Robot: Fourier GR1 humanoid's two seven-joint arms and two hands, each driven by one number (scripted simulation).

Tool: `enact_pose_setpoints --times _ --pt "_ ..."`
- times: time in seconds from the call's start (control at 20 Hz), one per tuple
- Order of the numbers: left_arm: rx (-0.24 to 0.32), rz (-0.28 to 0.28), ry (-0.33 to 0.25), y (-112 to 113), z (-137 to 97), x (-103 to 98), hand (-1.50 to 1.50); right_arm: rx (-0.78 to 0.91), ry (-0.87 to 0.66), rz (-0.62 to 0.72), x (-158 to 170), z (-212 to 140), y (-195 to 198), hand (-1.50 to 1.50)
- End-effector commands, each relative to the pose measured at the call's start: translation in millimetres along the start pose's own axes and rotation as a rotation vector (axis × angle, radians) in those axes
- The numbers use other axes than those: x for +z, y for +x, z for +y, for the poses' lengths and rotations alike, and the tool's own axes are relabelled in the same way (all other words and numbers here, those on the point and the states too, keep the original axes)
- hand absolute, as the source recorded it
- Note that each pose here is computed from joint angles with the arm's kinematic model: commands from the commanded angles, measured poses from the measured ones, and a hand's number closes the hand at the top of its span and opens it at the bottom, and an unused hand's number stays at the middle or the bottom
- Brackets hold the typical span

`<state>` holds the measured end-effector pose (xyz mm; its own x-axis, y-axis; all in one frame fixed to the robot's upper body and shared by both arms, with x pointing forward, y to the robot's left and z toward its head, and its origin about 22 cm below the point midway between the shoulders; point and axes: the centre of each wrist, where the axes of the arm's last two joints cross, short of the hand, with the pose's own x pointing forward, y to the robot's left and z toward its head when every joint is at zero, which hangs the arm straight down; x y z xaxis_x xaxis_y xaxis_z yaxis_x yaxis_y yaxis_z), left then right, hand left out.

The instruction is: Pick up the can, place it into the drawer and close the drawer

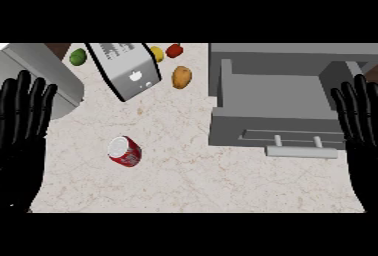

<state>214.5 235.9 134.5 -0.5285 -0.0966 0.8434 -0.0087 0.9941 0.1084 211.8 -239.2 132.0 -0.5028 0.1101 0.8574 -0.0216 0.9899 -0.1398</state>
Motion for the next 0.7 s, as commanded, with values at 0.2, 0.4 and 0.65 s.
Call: enact_pose_setpoints --times 0.2,0.4,0.65 --pt "0.393 -0.087 -0.684 -0.4 -35.4 -7.6 -1.50 -0.084 0.045 -0.003 -1.8 13.5 -4.6 -1.50" --pt "0.278 0.190 -0.941 -30.2 5.5 2.0 -1.50 -0.037 -0.162 0.248 19.2 -4.1 -31.0 -1.50" --pt "0.346 0.199 -1.034 -36.5 87.2 -23.0 -1.50 -0.015 -0.198 0.311 35.9 -24.6 -19.4 -1.50"
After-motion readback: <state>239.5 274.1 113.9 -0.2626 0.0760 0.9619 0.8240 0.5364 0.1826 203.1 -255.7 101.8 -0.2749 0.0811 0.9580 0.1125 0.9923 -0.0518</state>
